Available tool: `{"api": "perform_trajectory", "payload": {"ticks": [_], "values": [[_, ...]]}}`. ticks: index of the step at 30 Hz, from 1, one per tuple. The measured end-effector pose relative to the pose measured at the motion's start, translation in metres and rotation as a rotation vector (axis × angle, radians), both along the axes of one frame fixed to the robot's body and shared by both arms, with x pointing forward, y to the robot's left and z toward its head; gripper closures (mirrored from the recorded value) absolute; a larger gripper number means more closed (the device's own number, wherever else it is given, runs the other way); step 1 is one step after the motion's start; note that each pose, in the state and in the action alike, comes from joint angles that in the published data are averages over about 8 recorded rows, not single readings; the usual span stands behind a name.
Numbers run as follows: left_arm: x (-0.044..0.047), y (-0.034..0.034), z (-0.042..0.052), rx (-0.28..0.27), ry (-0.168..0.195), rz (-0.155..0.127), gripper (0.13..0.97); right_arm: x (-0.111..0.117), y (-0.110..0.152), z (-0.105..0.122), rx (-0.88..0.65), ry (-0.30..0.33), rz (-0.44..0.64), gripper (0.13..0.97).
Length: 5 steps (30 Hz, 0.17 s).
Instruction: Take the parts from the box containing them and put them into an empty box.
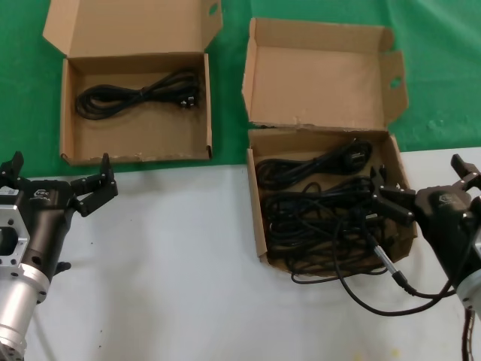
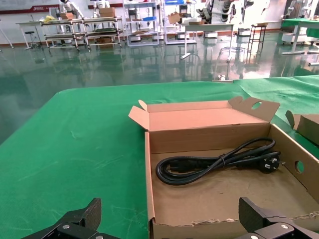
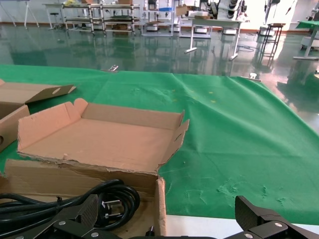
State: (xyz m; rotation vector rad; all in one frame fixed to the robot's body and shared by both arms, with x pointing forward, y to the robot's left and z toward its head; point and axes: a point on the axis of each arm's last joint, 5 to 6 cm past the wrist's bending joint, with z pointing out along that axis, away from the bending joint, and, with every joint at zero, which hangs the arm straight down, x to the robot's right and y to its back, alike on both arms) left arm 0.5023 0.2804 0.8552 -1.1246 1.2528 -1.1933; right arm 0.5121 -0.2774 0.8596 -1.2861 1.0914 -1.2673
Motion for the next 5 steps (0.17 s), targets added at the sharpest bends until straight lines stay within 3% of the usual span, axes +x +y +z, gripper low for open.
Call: {"api": "perform_trajectory", "payload": {"ticks": [5], "values": [[0.0, 0.0, 0.0, 0.0, 0.0, 0.0, 0.132, 0.0, 0.0, 0.0, 0.0, 0.0, 0.0, 0.13]]}}
